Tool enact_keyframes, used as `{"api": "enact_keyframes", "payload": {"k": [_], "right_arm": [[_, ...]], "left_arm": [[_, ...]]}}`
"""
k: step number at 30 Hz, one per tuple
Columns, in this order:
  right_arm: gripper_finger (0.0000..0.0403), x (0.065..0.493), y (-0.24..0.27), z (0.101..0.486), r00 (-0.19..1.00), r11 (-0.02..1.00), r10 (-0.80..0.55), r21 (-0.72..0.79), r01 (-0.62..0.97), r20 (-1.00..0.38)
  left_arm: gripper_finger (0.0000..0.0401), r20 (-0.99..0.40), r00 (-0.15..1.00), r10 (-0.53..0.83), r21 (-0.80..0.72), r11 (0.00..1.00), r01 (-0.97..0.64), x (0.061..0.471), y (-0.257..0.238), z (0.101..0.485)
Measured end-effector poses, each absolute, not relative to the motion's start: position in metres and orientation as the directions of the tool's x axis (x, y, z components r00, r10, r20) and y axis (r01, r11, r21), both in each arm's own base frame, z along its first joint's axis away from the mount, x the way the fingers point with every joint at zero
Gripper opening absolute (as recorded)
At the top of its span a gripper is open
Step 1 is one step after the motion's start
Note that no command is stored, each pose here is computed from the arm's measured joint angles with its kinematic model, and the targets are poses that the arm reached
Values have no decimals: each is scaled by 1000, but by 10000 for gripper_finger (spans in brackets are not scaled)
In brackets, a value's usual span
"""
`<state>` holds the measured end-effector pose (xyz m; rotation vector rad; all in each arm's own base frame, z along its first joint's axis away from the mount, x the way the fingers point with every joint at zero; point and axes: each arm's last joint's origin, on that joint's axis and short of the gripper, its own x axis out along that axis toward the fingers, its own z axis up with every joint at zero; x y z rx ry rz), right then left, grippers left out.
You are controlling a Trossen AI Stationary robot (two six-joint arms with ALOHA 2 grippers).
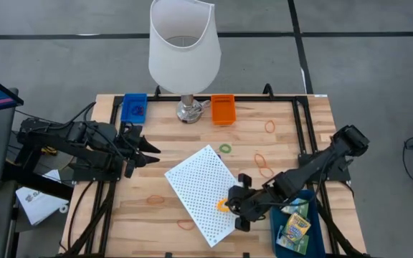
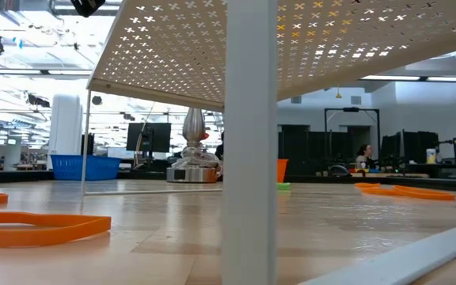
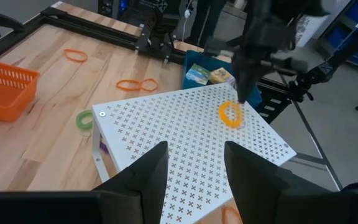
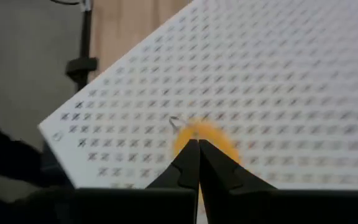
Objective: Pick & Place Office Desk Supplies
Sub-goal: Put the yellow spring keychain into the blue bin
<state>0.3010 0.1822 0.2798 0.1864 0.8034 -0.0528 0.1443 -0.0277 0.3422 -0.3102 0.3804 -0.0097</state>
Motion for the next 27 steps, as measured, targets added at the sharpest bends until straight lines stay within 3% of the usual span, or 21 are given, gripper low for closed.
{"api": "enact_keyframes", "payload": {"k": [7, 14, 18, 27], "right_arm": [[1, 305, 178, 306, 723, 987, -23, 101, 127, -691], [14, 303, 182, 306, 705, 989, 46, 133, 69, -707], [68, 304, 179, 306, 703, 985, 38, 144, 91, -710], [230, 316, 171, 295, 683, 996, -7, 59, 72, -731]], "left_arm": [[152, -364, 929, -67, -299, 953, -48, 144, -28, 342], [152, -363, 929, -69, -299, 953, -46, 144, -28, 342], [152, -348, 934, -81, -302, 953, -30, 144, -30, 344], [152, -347, 934, -88, -304, 952, -23, 144, -31, 344]]}}
